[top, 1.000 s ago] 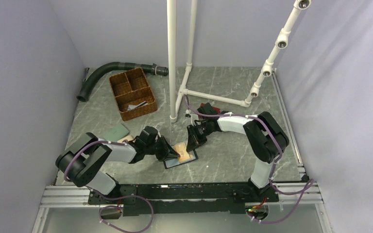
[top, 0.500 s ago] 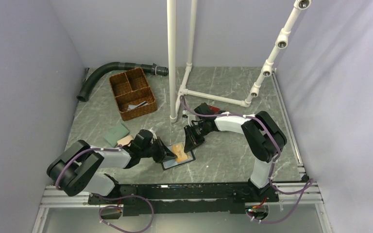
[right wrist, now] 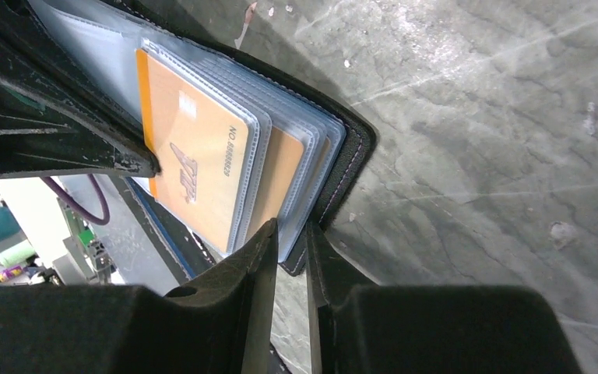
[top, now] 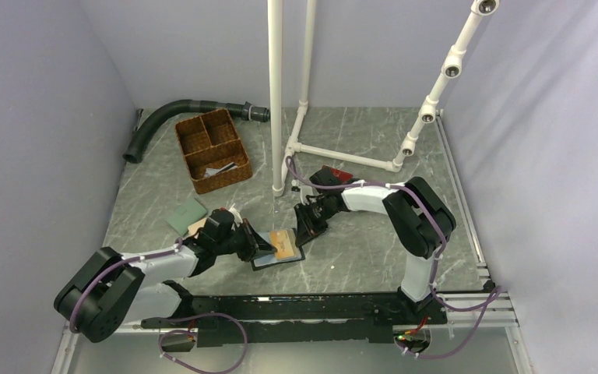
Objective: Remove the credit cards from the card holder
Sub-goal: Remove the credit card from the card holder.
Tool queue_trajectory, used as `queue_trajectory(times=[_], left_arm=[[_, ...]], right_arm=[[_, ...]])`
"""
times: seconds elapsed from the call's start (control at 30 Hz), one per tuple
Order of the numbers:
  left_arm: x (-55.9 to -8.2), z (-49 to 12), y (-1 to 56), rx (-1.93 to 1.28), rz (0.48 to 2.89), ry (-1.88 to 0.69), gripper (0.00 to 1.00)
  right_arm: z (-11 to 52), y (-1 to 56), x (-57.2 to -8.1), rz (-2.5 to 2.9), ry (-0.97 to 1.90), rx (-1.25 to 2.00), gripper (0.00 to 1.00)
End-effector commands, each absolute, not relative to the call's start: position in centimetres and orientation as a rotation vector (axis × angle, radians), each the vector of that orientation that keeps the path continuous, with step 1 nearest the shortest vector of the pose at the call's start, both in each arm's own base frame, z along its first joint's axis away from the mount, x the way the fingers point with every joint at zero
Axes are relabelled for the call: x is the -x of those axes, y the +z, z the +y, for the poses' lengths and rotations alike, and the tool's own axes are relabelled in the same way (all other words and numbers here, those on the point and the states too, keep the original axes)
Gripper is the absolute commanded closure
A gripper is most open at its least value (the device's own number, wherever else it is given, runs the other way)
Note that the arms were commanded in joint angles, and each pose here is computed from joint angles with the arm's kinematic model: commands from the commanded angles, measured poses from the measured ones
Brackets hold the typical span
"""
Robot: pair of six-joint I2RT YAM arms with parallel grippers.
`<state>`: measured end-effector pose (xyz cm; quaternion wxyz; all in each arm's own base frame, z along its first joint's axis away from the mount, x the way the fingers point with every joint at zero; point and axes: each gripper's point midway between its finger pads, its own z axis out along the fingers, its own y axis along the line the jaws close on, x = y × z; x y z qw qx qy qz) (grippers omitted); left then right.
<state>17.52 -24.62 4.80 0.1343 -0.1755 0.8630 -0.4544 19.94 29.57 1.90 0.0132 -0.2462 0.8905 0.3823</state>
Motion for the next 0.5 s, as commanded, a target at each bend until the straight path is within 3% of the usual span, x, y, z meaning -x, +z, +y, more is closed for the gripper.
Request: queue_trajectory(times=[0.0,0.13,0.3,0.47], left_arm=[[-17.1,-24.0,5.2,0.473,2.500,-1.327,1.00],[-16.9,-23.9,5.2,0.466,2.506,-1.331,1.00],[-16.5,-23.9,5.4,0.368,2.536,-1.313,1.00],[-17.0,-24.0,6.1,0.186,2.544,-1.255,1.00]], right_arm=[[27.0,-1.4,-20.2,2.862,0.948,0.785,0.78],[27.6,-0.4,-20.1,2.823,1.014,0.806,0.75],[28.5,2.1,-20.2,2.718,1.126,0.857,0.65],[29.0,5.4,-19.8,2.547,1.324,0.995,0.46]])
